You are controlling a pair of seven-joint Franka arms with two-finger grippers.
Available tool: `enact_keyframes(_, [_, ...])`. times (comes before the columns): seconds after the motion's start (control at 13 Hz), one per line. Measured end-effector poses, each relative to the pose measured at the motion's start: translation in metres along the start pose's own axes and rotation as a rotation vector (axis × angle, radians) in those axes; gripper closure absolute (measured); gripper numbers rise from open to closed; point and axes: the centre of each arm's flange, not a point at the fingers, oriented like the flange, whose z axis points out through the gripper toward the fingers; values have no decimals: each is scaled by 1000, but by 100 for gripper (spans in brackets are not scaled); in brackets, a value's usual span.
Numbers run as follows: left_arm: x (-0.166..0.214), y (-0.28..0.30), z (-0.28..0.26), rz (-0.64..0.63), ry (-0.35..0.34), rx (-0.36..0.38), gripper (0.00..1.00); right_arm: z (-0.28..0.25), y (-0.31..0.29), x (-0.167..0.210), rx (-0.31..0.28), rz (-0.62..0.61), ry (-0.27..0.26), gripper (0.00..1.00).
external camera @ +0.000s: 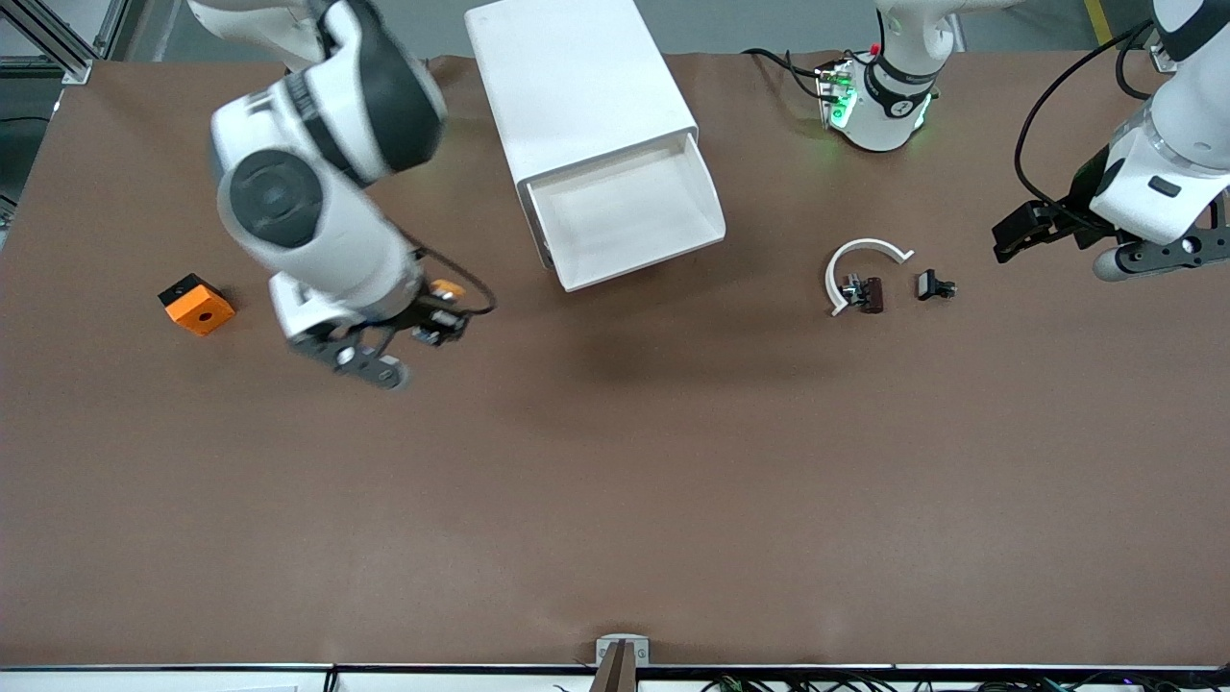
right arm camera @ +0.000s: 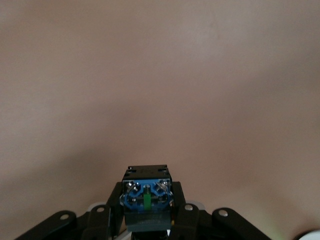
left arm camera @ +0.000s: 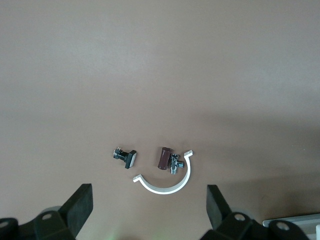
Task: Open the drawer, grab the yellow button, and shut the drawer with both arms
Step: 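Carry the button out with the right gripper while the left gripper approaches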
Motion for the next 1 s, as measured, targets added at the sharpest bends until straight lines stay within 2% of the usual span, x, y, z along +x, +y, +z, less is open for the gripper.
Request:
enact_keyframes(0.15, [8, 9, 15, 14, -15, -2, 0, 27, 50, 49, 8, -60, 17, 59])
enact_keyframes(0.38, [25, 49, 52, 56, -9, -21, 0, 85, 122, 106, 17, -87, 84, 59])
enact_keyframes(0.69, [32, 133, 108, 20, -8, -70, 0, 139, 200, 143, 14, -100, 154, 59])
enact_keyframes(1.0, [2, 223, 143, -72, -53, -119, 0, 181, 278, 167, 5, -138, 162, 59])
